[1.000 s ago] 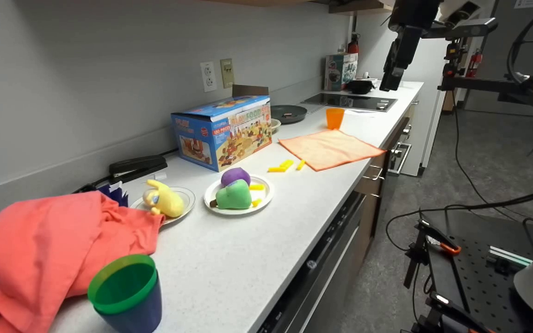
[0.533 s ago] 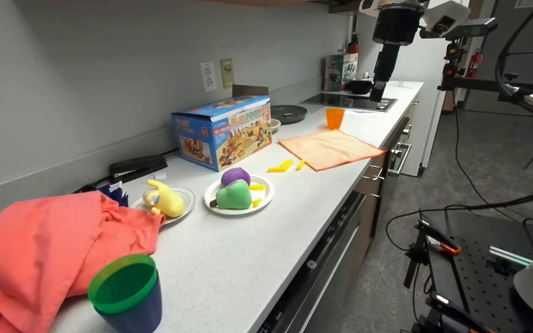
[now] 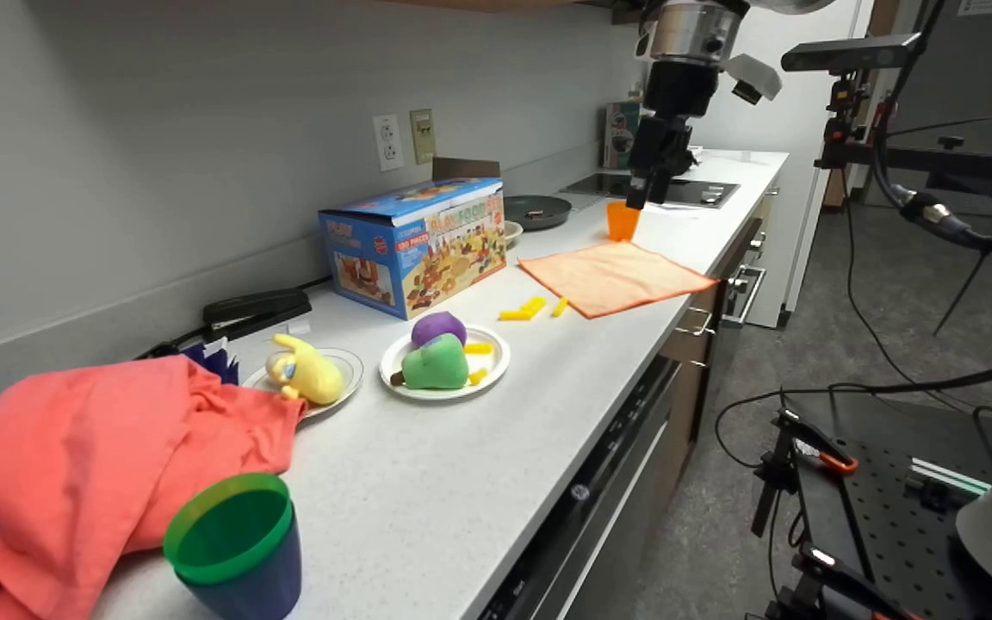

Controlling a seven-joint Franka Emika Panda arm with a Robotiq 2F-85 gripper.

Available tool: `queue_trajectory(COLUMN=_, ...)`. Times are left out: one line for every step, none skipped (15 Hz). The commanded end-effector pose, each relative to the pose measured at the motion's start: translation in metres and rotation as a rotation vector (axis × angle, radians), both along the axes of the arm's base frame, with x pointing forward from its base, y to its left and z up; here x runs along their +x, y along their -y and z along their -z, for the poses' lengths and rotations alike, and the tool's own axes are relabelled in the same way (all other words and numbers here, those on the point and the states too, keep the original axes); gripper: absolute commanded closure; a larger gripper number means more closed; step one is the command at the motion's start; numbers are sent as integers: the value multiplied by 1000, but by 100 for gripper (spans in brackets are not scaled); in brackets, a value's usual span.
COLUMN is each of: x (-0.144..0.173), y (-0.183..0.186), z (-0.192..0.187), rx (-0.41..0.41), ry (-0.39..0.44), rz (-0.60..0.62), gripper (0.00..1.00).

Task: Wipe the counter with the cloth

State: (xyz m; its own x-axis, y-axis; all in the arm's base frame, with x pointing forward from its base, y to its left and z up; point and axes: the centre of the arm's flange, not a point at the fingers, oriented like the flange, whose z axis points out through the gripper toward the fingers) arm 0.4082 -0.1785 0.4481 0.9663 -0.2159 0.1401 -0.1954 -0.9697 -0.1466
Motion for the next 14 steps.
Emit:
queue_trajectory(x=30, y=25, z=6, rx=17, ry=-11, rz=87, gripper=0)
queue_trajectory(x=29, y=26, z=7, rx=26, ry=-14, rz=87, gripper=0)
queue_trajectory(x=15, y=16, z=11, rx=12, ry=-15, rz=58, gripper=0)
queue_trajectory(x=19, y=19, z=12, rx=15, ry=-18, rz=66, gripper=0)
queue_trajectory(x=21, y=21, z=13, rx=16, ry=-20, rz=69, gripper=0)
queue_trajectory(x=22, y=21, z=14, rx=16, ry=-21, rz=71, gripper=0)
queue_trajectory(x=23, y=21, z=14, rx=16, ry=-21, rz=71, gripper=0)
queue_trajectory(x=23, y=21, z=13, rx=16, ry=-20, rz=71, gripper=0)
queue_trajectory(x=24, y=23, z=16, rx=13, ry=-22, rz=85, gripper=0)
queue_trajectory(x=26, y=27, z=20, rx=14, ry=-21, rz=107, gripper=0)
queue_trajectory(x=29, y=32, z=23, rx=10, ry=-18, rz=129, gripper=0)
queue_trajectory(x=34, y=39, z=26, rx=6, ry=-12, rz=164, gripper=0)
queue_trajectory(x=38, y=48, z=30, rx=11, ry=1, rz=206, gripper=0)
queue_trajectory(x=41, y=54, z=34, rx=14, ry=6, rz=243, gripper=0)
